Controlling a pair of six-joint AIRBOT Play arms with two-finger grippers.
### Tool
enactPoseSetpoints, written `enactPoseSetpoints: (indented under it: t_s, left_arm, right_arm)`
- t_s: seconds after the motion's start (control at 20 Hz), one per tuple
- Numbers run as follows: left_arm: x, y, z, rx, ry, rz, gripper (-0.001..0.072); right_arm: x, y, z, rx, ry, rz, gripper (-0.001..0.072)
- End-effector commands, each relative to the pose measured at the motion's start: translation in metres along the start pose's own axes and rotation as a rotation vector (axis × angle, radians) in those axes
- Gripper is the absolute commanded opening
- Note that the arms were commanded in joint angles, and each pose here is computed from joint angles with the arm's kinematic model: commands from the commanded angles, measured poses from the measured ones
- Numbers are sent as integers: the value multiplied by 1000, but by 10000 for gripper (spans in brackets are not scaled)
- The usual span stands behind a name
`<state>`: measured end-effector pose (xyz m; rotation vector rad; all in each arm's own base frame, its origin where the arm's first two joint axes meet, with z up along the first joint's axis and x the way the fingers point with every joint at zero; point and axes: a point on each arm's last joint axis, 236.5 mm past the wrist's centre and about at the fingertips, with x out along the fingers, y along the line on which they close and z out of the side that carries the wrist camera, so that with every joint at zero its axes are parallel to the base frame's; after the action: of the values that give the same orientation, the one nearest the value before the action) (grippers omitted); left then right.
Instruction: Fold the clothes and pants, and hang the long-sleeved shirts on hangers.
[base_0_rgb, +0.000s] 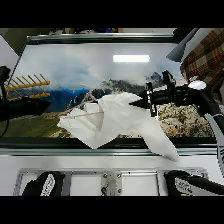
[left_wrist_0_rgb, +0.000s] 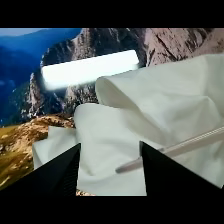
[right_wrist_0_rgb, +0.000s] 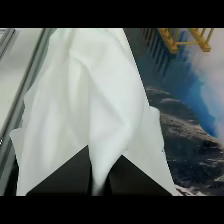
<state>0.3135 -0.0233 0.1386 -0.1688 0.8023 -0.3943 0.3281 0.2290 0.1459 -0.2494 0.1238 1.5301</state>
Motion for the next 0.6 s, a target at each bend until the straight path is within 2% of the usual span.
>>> enactPoseSetpoints:
  t_s: [0.0, 0.15, 0.2, 0.25, 0.4, 0.45, 0.55]
  left_arm:
    - [-27, 15, -13, -259, -50, 147, 402]
    - [-16, 5, -54, -472, -28, 132, 414]
    - [-11, 2, -67, -555, -19, 122, 605]
    - [-3, -4, -77, -646, -15, 89, 720]
    - [14, -42, -78, -788, -52, -121, 720]
    - [15, -52, -74, -826, -76, -187, 678]
    - [16, -59, -76, -846, -95, -223, 678]
  right_arm:
    - [-8, -8, 20, 24, -10, -77, 28]
    - [-13, -14, 33, 7, -3, -140, 28]
    - [-15, -16, 36, 9, -1, -163, 28]
    - [-16, -17, 38, 5, 0, -177, 29]
    - [-18, -16, 44, 5, -3, -184, 29]
    - [-18, -16, 44, 19, -4, -184, 29]
    - [-18, -16, 44, 23, -4, -184, 29]
